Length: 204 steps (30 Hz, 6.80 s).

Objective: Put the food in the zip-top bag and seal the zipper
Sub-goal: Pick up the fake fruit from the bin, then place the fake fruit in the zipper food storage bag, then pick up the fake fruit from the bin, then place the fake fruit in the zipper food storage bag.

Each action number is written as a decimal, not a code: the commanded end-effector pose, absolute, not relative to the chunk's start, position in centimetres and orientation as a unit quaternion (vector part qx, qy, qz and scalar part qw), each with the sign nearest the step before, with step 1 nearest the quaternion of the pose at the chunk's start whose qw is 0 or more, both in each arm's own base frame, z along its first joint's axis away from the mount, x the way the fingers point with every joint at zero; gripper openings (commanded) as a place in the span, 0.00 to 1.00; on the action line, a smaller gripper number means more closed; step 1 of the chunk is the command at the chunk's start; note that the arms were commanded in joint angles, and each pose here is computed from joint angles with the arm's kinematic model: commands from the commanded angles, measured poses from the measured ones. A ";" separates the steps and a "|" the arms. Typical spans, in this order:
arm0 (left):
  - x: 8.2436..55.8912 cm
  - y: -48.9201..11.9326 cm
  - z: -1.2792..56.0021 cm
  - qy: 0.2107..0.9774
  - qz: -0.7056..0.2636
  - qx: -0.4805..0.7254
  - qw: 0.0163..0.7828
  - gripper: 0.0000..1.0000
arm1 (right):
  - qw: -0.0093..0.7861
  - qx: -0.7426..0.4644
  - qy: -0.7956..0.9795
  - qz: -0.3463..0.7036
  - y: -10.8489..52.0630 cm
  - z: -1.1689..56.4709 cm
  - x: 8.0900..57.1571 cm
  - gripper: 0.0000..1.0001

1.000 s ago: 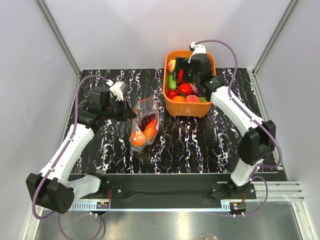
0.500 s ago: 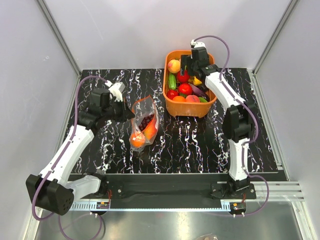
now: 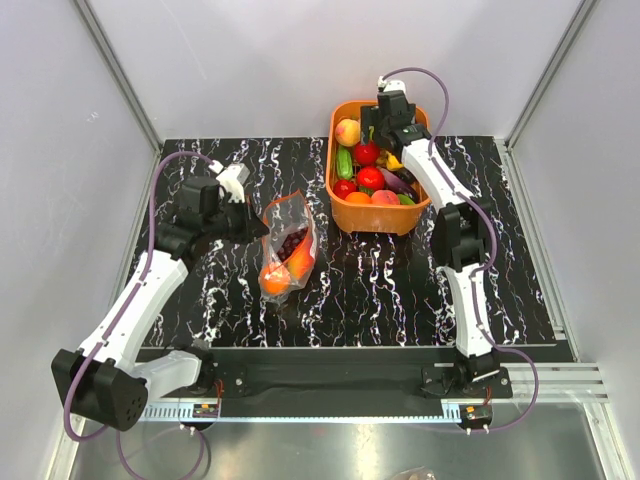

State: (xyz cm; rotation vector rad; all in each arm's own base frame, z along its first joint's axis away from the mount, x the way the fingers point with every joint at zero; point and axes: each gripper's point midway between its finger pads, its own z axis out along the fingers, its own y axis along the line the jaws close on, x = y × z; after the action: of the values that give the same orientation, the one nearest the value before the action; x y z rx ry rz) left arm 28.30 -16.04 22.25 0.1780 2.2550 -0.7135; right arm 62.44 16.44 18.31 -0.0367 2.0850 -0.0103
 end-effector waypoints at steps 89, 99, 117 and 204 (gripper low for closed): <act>28.0 -15.2 25.4 0.844 -0.273 0.084 0.454 0.00 | 0.473 -0.376 0.746 0.279 41.4 25.5 29.9 0.59; 28.1 -15.0 25.2 0.846 -0.269 0.081 0.454 0.00 | 0.496 -0.355 0.748 0.260 40.4 27.2 30.7 0.95; 28.5 -15.4 25.3 0.840 -0.274 0.096 0.459 0.00 | 0.501 -0.147 0.822 0.227 25.6 29.4 44.9 0.91; 28.4 -14.7 26.0 0.834 -0.251 0.114 0.478 0.01 | 0.476 -0.341 0.694 0.419 31.9 36.8 30.5 0.31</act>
State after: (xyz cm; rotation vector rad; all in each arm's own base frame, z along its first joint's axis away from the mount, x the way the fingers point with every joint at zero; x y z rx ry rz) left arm 27.85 -14.86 24.02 0.2785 2.1155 -0.6249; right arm 32.92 31.07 34.29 -0.7974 1.8113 0.9327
